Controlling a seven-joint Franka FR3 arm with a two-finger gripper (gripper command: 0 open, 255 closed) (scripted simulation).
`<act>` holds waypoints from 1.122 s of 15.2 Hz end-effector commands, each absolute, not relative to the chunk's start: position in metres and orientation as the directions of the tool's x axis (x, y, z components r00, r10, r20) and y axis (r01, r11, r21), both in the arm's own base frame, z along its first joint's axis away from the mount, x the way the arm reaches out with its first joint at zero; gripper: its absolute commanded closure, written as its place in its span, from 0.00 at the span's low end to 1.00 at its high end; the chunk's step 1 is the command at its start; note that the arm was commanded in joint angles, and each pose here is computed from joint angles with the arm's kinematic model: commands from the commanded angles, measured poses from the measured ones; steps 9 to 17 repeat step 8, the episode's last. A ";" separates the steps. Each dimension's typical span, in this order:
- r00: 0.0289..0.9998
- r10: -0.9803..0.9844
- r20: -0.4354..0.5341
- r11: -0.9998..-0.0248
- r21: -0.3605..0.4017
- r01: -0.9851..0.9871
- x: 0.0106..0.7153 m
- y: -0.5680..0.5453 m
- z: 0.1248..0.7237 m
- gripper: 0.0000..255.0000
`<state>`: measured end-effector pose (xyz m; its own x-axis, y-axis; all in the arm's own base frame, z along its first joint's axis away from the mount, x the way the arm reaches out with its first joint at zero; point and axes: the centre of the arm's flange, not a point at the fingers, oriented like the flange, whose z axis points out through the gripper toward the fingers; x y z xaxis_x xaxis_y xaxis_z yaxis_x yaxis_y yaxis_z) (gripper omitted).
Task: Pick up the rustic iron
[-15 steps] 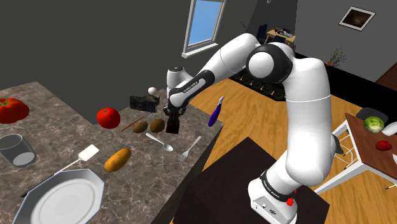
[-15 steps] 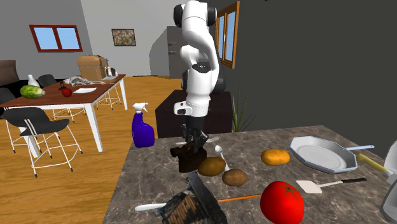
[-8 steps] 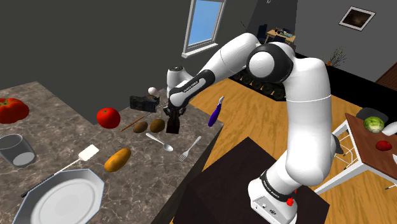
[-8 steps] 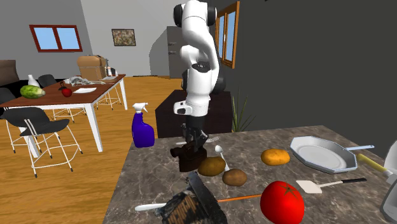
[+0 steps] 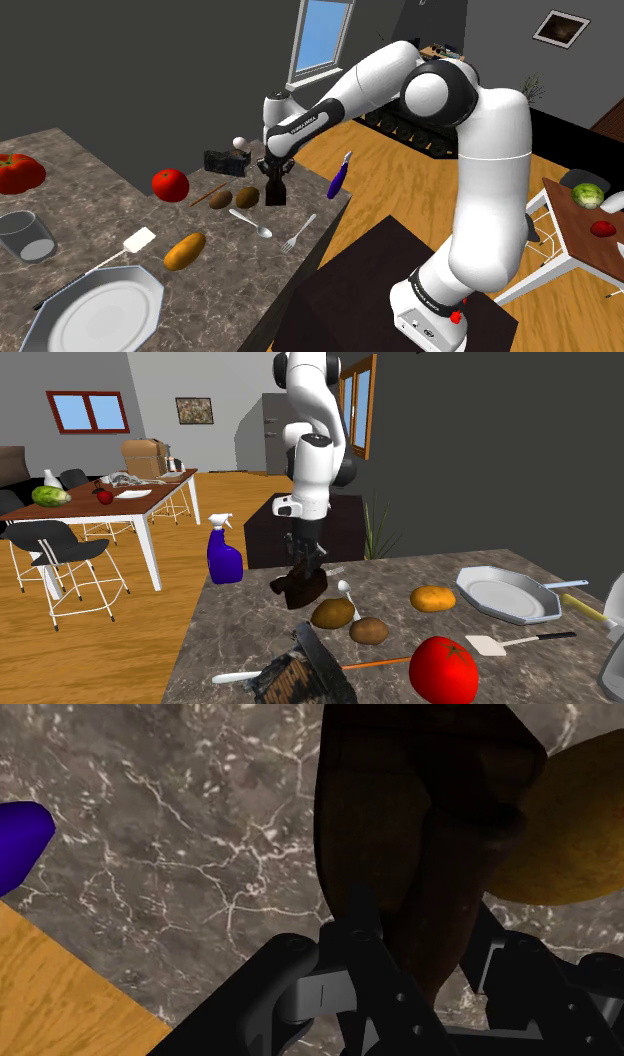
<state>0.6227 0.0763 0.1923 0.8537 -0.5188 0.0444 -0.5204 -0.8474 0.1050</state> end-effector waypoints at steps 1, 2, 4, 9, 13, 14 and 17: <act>0.854 -0.519 0.045 -0.847 0.104 -0.520 0.622 0.075 0.204 1.00; 0.854 -0.519 0.045 -0.847 0.104 -0.520 0.622 0.075 0.209 1.00; 0.854 -0.519 0.045 -0.847 0.104 -0.520 0.622 0.075 0.220 1.00; 0.854 -0.519 0.045 -0.847 0.104 -0.520 0.622 0.075 0.231 1.00; 0.854 -0.519 0.045 -0.847 0.104 -0.520 0.622 0.075 0.231 1.00; 0.854 -0.519 0.045 -0.847 0.104 -0.520 0.622 0.075 0.231 1.00; 0.854 -0.519 0.045 -0.847 0.104 -0.520 0.622 0.075 0.231 1.00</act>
